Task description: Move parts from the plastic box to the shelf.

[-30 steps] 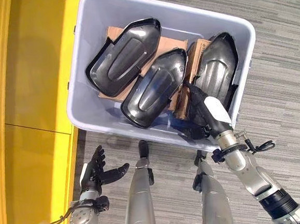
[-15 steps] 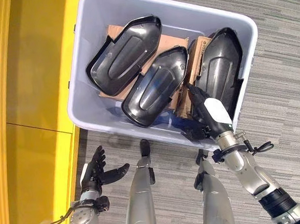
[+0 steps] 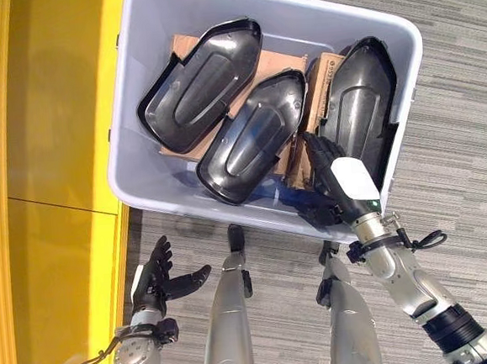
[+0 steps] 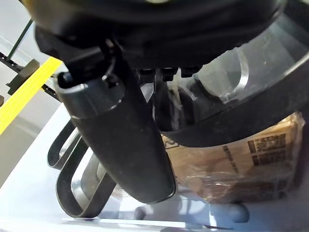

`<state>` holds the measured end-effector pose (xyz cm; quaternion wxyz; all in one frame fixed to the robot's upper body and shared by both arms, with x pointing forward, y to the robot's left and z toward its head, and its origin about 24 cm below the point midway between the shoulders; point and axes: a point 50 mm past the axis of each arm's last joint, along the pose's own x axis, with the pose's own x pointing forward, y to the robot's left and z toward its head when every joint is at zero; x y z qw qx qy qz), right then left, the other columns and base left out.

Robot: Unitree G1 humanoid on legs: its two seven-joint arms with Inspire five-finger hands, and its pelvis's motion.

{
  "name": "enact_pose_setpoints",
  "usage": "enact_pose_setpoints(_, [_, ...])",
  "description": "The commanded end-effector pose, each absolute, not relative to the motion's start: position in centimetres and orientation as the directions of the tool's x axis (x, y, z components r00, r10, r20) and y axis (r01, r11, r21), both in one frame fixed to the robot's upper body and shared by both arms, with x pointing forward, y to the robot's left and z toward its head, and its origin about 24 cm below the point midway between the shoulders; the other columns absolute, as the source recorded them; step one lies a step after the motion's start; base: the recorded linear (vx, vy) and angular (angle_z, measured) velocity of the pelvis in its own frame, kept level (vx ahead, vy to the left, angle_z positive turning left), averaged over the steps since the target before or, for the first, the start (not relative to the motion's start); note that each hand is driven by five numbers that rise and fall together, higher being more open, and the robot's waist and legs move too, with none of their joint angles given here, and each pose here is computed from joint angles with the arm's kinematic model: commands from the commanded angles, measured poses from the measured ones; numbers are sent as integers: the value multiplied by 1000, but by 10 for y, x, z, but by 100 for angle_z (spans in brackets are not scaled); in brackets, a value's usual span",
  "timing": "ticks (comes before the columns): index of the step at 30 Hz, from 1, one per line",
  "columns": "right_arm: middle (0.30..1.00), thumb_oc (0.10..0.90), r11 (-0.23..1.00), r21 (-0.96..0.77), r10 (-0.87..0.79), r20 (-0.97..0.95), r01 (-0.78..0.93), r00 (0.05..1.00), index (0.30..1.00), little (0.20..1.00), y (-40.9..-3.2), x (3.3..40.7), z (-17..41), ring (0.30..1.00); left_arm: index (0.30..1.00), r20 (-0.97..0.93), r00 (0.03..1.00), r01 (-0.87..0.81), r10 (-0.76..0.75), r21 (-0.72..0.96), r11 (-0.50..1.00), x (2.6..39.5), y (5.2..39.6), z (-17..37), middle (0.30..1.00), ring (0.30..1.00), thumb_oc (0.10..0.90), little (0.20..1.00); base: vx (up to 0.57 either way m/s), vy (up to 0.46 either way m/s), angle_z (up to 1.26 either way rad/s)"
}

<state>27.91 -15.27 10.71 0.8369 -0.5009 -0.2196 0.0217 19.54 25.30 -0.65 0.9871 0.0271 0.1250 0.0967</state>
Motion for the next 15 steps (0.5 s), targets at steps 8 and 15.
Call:
enact_pose_setpoints(8, [1000,900,628,-686,321,659,368,680,1000,1000,-144,254,178,1000,1000,-163,963,-194,214,130,972,185,261,10,1000,1000,900,1000,0,0,0])
enact_pose_setpoints(15, [1000,900,730,-601,303,711,325,635,1000,1000,-130,263,197,1000,1000,-158,968,-181,197,109,977,189,258,12,1000,1000,900,1000,0,0,0])
